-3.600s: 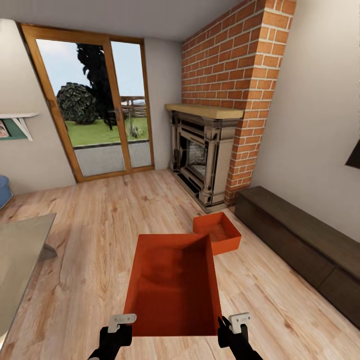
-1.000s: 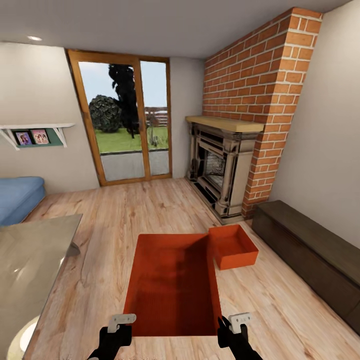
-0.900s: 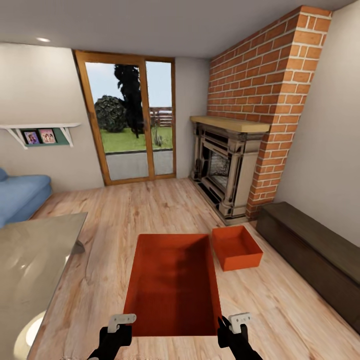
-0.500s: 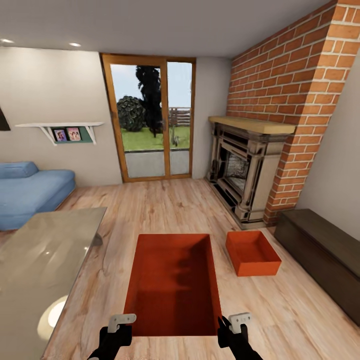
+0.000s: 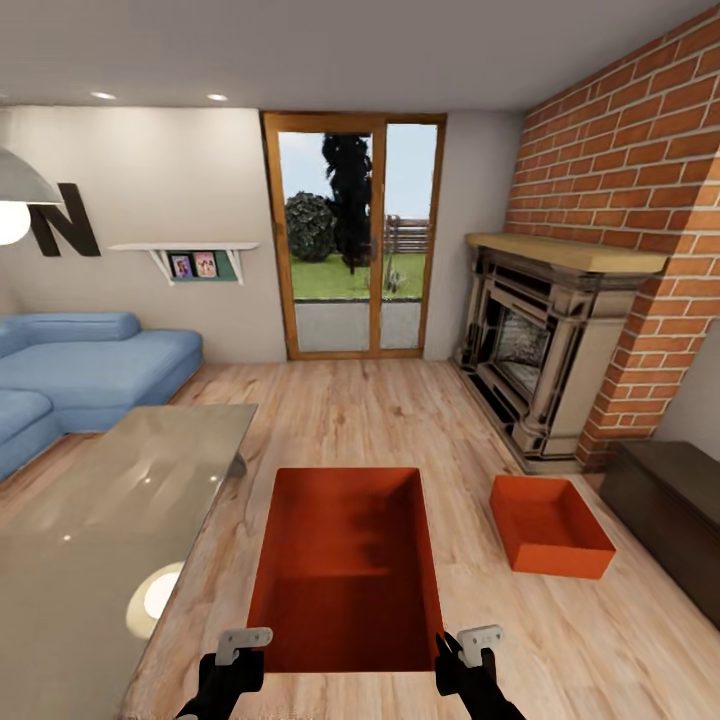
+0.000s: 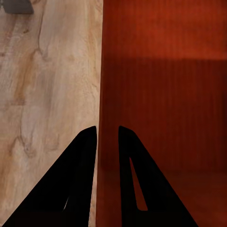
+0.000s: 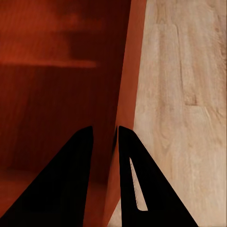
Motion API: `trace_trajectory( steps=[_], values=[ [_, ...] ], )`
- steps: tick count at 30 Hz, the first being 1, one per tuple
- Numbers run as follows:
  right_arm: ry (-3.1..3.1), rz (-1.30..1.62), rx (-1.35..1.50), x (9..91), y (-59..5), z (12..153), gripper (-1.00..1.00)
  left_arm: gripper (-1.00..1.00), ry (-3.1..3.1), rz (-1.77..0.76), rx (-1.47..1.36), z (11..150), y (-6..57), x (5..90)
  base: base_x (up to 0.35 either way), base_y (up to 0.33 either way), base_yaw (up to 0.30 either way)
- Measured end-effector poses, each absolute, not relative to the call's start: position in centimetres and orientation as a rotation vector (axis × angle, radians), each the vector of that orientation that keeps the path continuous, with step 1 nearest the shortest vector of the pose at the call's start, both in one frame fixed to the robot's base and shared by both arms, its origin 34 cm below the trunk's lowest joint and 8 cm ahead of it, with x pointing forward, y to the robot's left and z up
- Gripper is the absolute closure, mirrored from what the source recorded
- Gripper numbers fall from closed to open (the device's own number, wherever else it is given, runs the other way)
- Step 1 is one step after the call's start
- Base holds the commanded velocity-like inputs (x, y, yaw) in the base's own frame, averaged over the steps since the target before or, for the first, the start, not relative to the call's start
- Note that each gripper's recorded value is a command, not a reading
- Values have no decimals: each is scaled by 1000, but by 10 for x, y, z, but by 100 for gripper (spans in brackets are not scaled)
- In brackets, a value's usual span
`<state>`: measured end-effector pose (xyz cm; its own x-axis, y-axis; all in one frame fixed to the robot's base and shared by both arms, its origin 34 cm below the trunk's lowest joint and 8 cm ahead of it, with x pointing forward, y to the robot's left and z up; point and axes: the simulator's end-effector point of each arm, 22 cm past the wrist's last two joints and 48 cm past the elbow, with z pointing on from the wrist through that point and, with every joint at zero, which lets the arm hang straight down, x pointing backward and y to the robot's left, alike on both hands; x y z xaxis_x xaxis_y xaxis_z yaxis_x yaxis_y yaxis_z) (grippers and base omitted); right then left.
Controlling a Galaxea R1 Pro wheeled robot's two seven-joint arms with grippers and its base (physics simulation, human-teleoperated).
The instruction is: Move the two storage containers from the living room to the garage. In the garage, place one container on the floor and stack the other container on top of it (either order is fine).
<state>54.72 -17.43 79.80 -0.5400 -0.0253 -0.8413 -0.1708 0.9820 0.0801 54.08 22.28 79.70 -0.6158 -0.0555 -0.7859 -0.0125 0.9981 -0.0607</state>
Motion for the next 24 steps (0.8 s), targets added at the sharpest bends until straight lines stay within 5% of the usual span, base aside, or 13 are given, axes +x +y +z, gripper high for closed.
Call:
trace_trajectory(
  steps=[24],
  values=[
    [2136,186,-137,547,-174,798,100,100,2234,-60,-46,797,223,541,0,0,289]
  ],
)
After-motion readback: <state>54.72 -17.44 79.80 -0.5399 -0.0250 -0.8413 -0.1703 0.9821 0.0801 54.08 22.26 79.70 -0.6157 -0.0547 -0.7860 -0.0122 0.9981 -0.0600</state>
